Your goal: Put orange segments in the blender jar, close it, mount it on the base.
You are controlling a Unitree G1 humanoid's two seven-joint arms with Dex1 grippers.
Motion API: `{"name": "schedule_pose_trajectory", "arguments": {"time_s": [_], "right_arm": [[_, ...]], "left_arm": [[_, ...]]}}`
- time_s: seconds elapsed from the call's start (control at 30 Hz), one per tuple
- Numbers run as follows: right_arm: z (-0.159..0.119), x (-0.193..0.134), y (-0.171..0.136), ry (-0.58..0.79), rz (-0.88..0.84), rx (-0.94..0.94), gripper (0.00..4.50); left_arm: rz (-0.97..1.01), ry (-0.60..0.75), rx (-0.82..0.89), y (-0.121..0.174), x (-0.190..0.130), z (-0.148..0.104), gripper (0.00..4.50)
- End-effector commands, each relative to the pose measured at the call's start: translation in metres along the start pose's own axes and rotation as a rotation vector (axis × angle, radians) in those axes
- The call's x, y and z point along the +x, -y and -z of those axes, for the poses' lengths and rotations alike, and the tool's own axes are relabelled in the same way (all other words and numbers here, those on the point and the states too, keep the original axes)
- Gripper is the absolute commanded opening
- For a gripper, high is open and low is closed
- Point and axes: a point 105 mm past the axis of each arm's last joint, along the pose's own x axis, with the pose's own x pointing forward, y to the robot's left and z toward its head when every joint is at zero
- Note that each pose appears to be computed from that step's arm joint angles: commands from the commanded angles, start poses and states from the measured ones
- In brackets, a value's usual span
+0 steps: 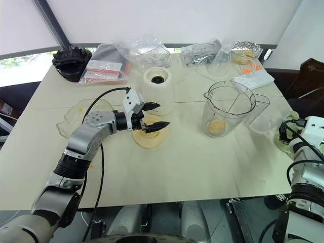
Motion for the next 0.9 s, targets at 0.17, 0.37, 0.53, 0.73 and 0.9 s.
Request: {"name": "schedule_pose_trajectory", "arguments": {"time_s": [0.17, 0.37, 0.53, 0.73, 0.9], "right_arm": [[-0.021, 0.004, 0.009, 0.065, 0.036, -0.007, 4.5], [-0.021, 0.005, 0.004, 0.069, 0.026, -0.005, 3.21], [-0.02, 0.006, 0.0, 0.069, 0.013, -0.005, 0.61], [-0.017, 0.005, -0.002, 0.064, 0.004, -0.004, 0.03], [-0.013, 0.003, -0.004, 0.061, -0.007, 0.001, 0.03]], "left_arm": [[0.008, 0.028, 0.053, 0.002, -0.001, -0.013, 4.46], [0.009, 0.027, 0.053, 0.003, -0.001, -0.012, 4.5], [0.01, 0.027, 0.051, 0.004, -0.001, -0.012, 4.5], [0.01, 0.026, 0.053, 0.003, -0.001, -0.012, 4.5], [0.012, 0.025, 0.055, 0.003, -0.001, -0.012, 4.5]]}}
